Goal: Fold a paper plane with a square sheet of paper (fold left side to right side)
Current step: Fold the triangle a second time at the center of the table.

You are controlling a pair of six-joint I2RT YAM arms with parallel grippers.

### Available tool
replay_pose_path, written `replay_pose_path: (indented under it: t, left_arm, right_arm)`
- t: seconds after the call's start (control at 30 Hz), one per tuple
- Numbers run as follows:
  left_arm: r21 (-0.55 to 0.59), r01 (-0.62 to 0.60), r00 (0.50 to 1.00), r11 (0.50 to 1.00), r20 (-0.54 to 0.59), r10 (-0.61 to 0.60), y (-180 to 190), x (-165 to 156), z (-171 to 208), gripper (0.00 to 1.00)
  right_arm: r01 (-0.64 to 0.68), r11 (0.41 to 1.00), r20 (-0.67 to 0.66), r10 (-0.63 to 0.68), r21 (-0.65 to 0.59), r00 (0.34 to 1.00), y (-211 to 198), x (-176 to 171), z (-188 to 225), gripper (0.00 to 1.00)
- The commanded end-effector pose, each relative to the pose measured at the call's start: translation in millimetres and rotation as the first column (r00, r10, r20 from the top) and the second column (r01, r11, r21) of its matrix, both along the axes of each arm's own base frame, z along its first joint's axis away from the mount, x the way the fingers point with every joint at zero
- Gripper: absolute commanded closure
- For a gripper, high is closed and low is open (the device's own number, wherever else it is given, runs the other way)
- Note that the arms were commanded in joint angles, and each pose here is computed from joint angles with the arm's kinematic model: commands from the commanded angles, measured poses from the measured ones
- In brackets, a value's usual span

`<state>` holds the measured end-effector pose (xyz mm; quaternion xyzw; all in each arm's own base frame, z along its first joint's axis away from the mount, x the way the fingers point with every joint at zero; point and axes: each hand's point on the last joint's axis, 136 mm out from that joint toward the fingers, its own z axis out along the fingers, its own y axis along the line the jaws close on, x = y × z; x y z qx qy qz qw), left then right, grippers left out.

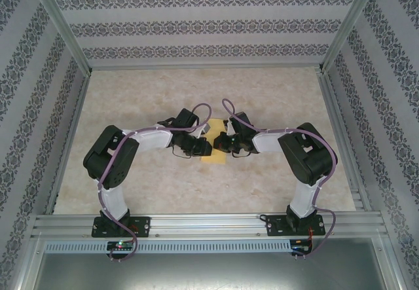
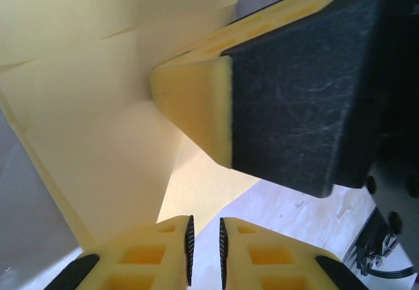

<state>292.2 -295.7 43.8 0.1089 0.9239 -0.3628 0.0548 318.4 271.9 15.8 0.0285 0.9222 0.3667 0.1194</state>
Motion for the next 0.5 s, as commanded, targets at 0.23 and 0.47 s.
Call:
replay_pose_path:
  t: [0.23, 0.47]
  left_arm:
    - [0.042, -0.023, 0.999, 0.999, -0.034, 0.024, 13, -7, -21, 0.8]
    - [0.076, -0.031, 0.999, 0.997, -0.034, 0.034, 20, -9, -27, 0.8]
  right_arm:
    - [-0.007, 0.992, -0.108, -0.006, -0.122, 0.994, -26, -28, -31, 1.0]
    - [-0.007, 0.992, -0.108, -0.006, -0.124, 0.994, -27, -28, -30, 1.0]
